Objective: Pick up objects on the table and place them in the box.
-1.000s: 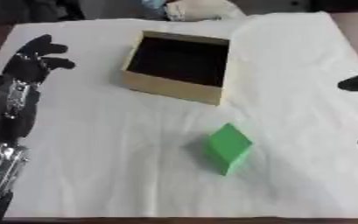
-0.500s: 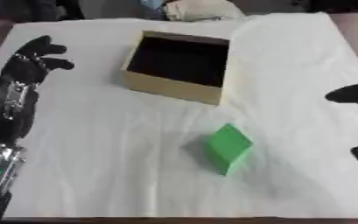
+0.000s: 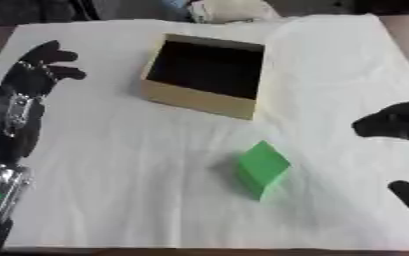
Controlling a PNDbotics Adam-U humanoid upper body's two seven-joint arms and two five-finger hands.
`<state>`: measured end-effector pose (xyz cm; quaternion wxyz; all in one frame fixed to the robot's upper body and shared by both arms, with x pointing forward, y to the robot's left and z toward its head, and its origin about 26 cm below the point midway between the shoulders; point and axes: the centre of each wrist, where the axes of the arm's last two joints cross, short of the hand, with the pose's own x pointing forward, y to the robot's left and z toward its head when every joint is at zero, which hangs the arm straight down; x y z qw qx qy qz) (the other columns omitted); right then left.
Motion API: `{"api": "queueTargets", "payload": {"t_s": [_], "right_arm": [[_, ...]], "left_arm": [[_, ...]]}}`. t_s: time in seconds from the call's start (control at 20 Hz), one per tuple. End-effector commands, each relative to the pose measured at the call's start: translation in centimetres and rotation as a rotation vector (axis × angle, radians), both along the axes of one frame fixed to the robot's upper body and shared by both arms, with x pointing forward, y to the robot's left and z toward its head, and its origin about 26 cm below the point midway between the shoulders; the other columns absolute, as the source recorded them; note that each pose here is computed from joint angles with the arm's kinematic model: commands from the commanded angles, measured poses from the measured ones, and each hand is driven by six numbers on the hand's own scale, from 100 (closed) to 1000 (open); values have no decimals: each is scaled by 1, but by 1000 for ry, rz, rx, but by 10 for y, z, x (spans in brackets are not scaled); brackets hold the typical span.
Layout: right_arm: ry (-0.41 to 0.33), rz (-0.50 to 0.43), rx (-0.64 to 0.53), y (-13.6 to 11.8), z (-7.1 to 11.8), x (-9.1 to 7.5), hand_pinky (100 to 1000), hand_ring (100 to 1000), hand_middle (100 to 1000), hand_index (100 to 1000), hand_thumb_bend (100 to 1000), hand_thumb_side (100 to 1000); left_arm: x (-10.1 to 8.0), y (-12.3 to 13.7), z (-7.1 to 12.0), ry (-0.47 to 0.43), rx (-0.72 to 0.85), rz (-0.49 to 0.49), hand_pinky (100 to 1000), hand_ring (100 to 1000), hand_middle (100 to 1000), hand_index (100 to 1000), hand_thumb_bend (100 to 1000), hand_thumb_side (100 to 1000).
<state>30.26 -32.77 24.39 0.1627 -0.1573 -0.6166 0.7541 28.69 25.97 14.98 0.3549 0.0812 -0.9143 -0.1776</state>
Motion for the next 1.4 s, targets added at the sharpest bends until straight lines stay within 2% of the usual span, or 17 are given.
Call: {"api": "queueTargets", "payload": {"t_s": [0.05,0.7,1.4], "right_arm": [[-22,8,-76,-3,9,1,938,923,924,1000,140,468],[-75,49,-141,4,16,10,953,935,934,1000,230,444],[-96,54,-193,8,20,29,962,946,944,1000,258,443]], "left_arm": [[1,0,6,-18,15,-12,833,688,745,912,100,922],[1,-1,7,-20,20,-24,832,689,746,913,100,922],[2,-5,10,-24,27,-50,832,690,746,913,100,921]]}}
